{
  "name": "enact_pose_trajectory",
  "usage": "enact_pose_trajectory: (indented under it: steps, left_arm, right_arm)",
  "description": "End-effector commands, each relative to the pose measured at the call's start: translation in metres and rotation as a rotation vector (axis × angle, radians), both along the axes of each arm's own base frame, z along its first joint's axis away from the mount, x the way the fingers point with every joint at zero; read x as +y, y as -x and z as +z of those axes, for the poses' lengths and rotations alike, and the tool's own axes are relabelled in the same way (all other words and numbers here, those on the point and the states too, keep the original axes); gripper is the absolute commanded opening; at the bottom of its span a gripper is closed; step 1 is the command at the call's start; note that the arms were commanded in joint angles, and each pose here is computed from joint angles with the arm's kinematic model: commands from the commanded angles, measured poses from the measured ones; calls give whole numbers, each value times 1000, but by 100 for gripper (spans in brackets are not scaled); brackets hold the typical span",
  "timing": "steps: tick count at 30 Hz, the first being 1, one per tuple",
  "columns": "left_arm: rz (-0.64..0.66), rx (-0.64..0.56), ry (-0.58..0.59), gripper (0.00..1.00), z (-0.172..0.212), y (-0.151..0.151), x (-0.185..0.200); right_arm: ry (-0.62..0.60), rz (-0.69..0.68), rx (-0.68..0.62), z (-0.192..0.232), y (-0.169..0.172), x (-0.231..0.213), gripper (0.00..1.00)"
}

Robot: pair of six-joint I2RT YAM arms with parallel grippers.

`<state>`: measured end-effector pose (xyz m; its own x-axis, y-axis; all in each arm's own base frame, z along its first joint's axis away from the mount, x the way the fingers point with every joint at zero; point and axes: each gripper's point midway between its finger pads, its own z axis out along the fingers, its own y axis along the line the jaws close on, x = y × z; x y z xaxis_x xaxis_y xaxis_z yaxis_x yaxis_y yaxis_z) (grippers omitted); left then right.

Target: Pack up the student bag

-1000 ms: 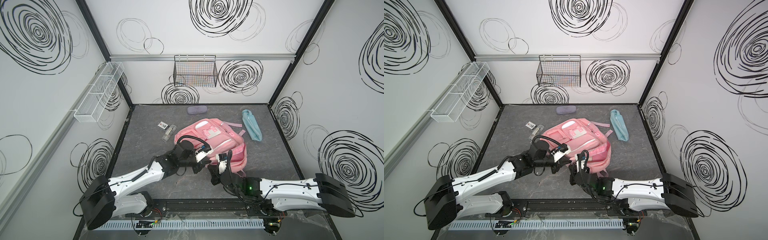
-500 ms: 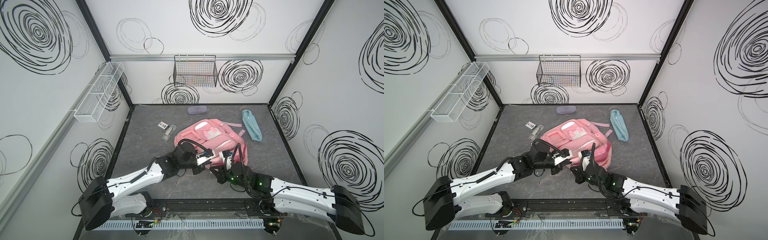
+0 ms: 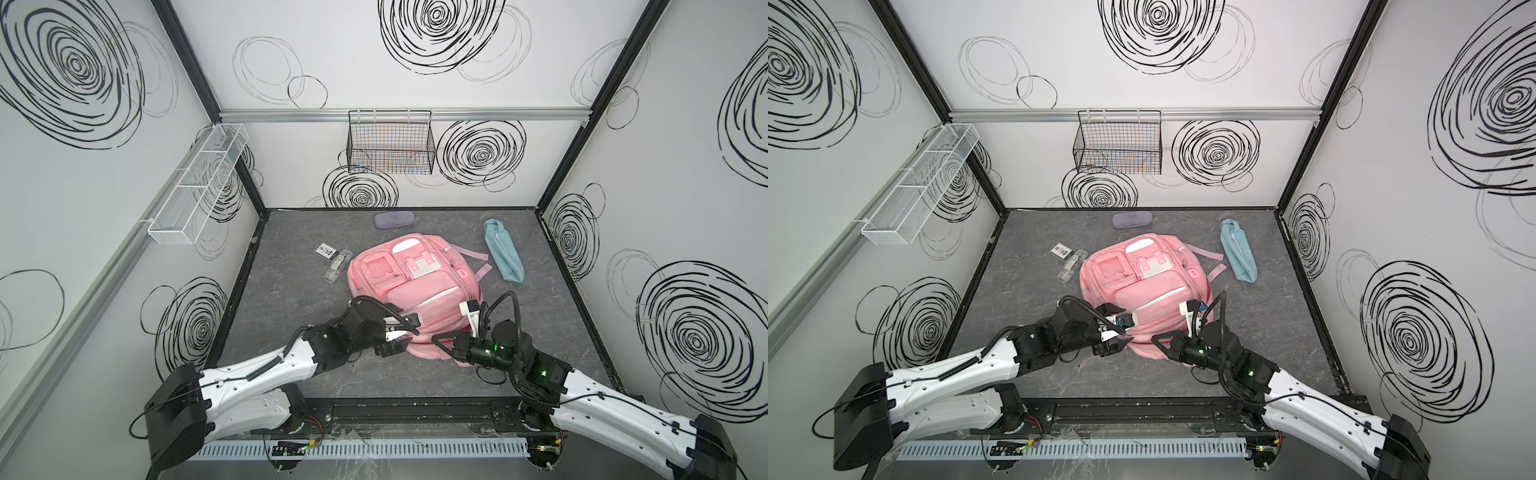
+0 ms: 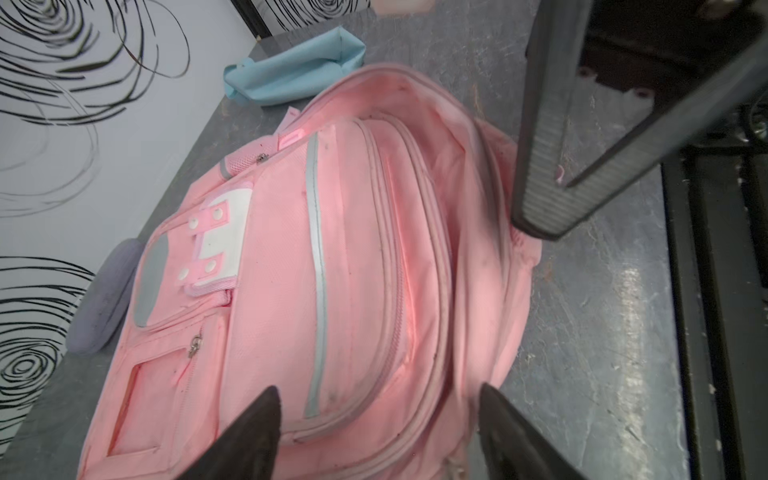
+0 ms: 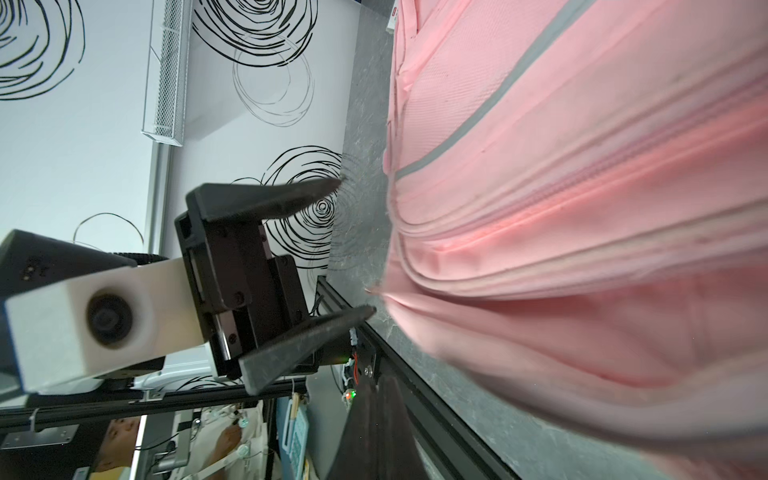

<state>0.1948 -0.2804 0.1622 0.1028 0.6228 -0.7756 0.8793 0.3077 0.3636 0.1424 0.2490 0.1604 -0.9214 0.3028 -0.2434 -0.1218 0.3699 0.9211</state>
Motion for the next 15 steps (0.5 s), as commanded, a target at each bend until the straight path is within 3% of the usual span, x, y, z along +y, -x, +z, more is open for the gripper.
enact_pose_trajectory:
  steps: [1,4,6,7,9,11,15]
  left_arm:
    - [2,-157,90,89,36,-5,2]
    - [66,-131,69,75,34,-17,14]
    - [130,-99,56,66,32,-26,22]
    - [182,-85,56,66,33,-33,29]
    - [290,-57,73,69,31,-48,45]
    - [419,-34,115,69,32,-67,67]
    - [591,-37,191,68,42,-90,106]
  right_arm:
    - [-38,4,13,8,0,3,0]
    - [144,10,-64,-7,-2,-1,1]
    - [304,8,-138,-20,-2,-3,10]
    - [380,15,-188,-23,0,0,18]
    - [530,20,-256,-35,4,6,23]
    - [642,31,-305,-48,10,20,39]
    - [780,37,-321,-72,6,45,43]
